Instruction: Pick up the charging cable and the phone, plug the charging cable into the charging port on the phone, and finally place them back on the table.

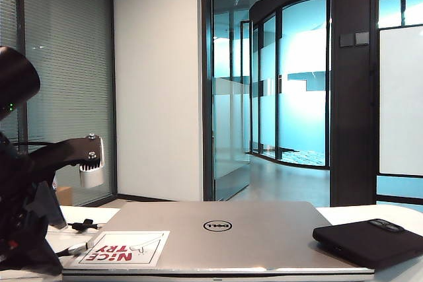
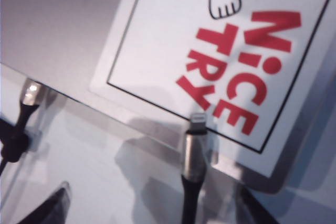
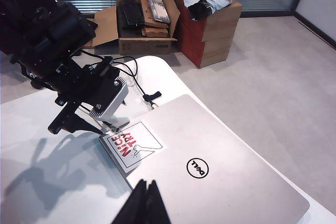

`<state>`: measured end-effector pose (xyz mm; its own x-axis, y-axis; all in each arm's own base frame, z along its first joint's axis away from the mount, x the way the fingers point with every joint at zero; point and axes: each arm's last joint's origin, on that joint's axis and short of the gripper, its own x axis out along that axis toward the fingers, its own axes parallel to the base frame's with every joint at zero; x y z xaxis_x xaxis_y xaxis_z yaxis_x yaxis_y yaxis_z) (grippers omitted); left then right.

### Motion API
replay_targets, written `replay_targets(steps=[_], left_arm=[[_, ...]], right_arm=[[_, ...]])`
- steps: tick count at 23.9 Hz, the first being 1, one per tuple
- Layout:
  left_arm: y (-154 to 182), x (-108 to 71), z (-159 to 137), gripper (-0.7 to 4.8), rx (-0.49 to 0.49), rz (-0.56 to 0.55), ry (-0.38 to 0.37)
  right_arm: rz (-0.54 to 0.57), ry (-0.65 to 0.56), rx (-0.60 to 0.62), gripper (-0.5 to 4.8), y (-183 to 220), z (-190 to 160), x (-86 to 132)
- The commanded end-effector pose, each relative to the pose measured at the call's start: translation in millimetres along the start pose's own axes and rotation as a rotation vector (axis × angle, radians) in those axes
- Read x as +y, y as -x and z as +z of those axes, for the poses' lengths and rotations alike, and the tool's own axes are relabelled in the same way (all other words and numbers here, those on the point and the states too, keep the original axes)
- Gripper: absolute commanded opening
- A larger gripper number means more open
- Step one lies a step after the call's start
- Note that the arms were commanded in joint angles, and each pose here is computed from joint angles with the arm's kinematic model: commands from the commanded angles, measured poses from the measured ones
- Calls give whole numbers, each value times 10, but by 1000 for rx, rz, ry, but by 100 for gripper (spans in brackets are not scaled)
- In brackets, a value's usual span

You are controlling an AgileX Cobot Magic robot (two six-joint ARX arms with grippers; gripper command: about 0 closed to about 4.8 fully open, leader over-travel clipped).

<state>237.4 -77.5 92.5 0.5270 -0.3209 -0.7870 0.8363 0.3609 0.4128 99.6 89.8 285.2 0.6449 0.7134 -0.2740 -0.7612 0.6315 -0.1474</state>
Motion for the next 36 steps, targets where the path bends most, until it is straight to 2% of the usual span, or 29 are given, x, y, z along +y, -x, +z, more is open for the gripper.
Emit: replay_targets(steps=[1,2,4,16,18,20,32,36], left_arm=[[-10,-4,-1,328,-2,-1,-6],[-10,-4,-1,203,-2,-1,-5],[-10,-4,-1,121,-2,-2,-5],[-9,-30,-17,115,12,-31,33],[-9,-33,-20,79,14,-34,34],[-9,-34,-20,-5,15,-35,34],[28,3,23,-6,-15,-33,37],[116,89,104,-6,-23,-22,140]], right_arm=[[-5,7,-33,-1,14,50,-7],[-5,7,-33,-1,14,50,-7],[-6,7,-33,-1,14,50,-7],[-32,12,-77,-1,17,95,-21],[-33,12,-81,-1,17,99,-21],[-33,12,-81,-1,17,98,-21],[-33,12,-80,-1,17,98,-22],[-33,12,-81,-1,17,98,-21]])
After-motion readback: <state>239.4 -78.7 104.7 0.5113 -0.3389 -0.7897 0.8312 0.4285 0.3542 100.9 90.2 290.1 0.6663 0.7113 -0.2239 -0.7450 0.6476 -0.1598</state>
